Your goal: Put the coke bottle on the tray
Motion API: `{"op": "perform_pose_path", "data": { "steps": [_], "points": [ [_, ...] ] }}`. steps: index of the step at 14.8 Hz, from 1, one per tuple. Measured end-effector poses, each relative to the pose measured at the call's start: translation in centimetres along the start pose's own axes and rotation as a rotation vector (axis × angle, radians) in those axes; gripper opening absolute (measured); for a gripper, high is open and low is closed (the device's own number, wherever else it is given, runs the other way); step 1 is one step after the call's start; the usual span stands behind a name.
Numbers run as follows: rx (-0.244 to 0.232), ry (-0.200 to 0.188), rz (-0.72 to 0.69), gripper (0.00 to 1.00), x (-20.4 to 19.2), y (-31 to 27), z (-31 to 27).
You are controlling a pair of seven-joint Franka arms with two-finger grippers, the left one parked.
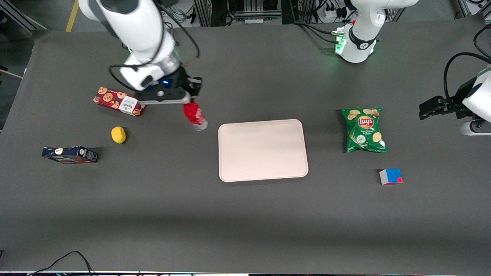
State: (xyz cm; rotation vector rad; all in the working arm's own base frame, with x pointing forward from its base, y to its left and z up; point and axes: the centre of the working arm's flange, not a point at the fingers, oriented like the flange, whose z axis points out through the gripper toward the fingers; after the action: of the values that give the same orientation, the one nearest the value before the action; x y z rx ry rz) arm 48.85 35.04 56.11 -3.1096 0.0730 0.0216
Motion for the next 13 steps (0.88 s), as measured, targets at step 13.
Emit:
{"op": "perform_pose_path", "data": {
  "steps": [13],
  "points": [
    [-0.013,-0.067,0.045,0.32,5.9,-7.2,21.3]
  ]
}}
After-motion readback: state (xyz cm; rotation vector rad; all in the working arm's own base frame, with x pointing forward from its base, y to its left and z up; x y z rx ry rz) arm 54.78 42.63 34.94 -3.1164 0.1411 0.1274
